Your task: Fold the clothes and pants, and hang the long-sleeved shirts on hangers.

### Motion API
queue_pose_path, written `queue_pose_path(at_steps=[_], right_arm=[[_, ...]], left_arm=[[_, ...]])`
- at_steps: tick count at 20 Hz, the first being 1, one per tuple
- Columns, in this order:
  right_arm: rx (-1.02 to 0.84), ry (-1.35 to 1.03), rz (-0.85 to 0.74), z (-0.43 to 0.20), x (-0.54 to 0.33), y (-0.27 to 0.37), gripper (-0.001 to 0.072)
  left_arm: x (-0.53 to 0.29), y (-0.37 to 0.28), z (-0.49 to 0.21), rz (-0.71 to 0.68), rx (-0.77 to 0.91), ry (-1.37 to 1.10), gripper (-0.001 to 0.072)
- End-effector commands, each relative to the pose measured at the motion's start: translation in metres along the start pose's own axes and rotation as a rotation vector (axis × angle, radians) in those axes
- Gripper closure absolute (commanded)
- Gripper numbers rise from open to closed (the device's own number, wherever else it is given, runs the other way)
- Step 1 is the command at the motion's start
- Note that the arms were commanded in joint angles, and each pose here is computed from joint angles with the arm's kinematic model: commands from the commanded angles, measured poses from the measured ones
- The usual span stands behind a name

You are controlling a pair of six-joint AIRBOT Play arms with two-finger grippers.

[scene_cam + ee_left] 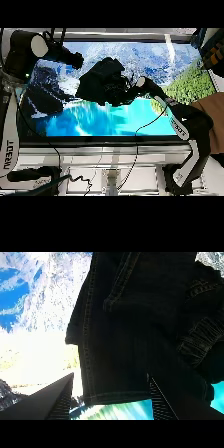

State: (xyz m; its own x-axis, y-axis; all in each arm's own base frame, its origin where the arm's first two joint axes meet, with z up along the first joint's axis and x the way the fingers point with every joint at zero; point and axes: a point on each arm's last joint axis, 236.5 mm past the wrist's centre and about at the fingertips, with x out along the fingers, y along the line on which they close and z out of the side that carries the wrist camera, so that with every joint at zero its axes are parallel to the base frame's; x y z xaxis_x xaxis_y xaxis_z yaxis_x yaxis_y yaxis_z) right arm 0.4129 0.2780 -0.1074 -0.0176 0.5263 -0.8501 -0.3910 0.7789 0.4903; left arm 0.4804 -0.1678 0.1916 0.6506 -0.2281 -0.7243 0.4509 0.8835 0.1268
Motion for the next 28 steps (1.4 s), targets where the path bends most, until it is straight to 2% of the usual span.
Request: queue_pose_path(at_steps=[1,7,9,11,12,13,14,15,17,18,21,23,25,26,28], right_arm=[[0.101,-0.105,-0.063,0.024,0.004,-0.013,0.0032],[0.164,-0.208,-0.051,0.048,0.002,-0.011,0.0037],[0.187,-0.233,-0.052,0.053,0.002,-0.01,0.0116],[0.217,-0.228,-0.047,0.052,0.002,-0.01,0.013],[0.218,-0.221,-0.045,0.05,0.003,-0.009,0.0178],[0.219,-0.217,-0.044,0.049,0.003,-0.009,0.029],[0.221,-0.217,-0.036,0.049,0.004,-0.006,0.0459],[0.229,-0.219,-0.025,0.05,0.004,-0.003,0.0576],[0.232,-0.227,-0.021,0.052,0.003,-0.003,0.0674],[0.232,-0.229,-0.022,0.053,0.002,-0.004,0.0675],[0.23,-0.24,-0.023,0.055,-0.001,-0.004,0.0675],[0.23,-0.24,-0.023,0.055,-0.001,-0.004,0.0675],[0.23,-0.239,-0.023,0.055,-0.001,-0.004,0.0675],[0.23,-0.24,-0.023,0.055,-0.001,-0.004,0.0675],[0.231,-0.24,-0.023,0.055,-0.001,-0.004,0.0675]], left_arm=[[0.0,0.0,0.0,0.0,0.0,0.0,0.017],[0.005,-0.004,-0.006,-0.016,-0.005,0.025,0.0171],[0.014,-0.006,-0.018,-0.025,-0.005,0.075,0.0171],[0.023,-0.009,-0.033,-0.038,-0.005,0.14,0.0171],[0.028,-0.014,-0.041,-0.055,-0.01,0.166,0.0171],[0.032,-0.022,-0.047,-0.086,-0.022,0.179,0.0172],[0.037,-0.029,-0.053,-0.116,-0.034,0.19,0.0172],[0.041,-0.035,-0.06,-0.136,-0.041,0.207,0.0172],[0.045,-0.046,-0.075,-0.174,-0.058,0.239,0.0195],[0.045,-0.048,-0.085,-0.179,-0.062,0.253,0.0238],[0.04,-0.062,-0.105,-0.224,-0.133,0.218,0.0238],[0.037,-0.08,-0.121,-0.295,-0.264,0.18,0.0238],[0.049,-0.092,-0.148,-0.315,-0.476,0.189,0.0236],[0.059,-0.097,-0.16,-0.317,-0.593,0.206,0.0217],[0.08,-0.116,-0.174,-0.354,-0.698,0.216,0.0056]])
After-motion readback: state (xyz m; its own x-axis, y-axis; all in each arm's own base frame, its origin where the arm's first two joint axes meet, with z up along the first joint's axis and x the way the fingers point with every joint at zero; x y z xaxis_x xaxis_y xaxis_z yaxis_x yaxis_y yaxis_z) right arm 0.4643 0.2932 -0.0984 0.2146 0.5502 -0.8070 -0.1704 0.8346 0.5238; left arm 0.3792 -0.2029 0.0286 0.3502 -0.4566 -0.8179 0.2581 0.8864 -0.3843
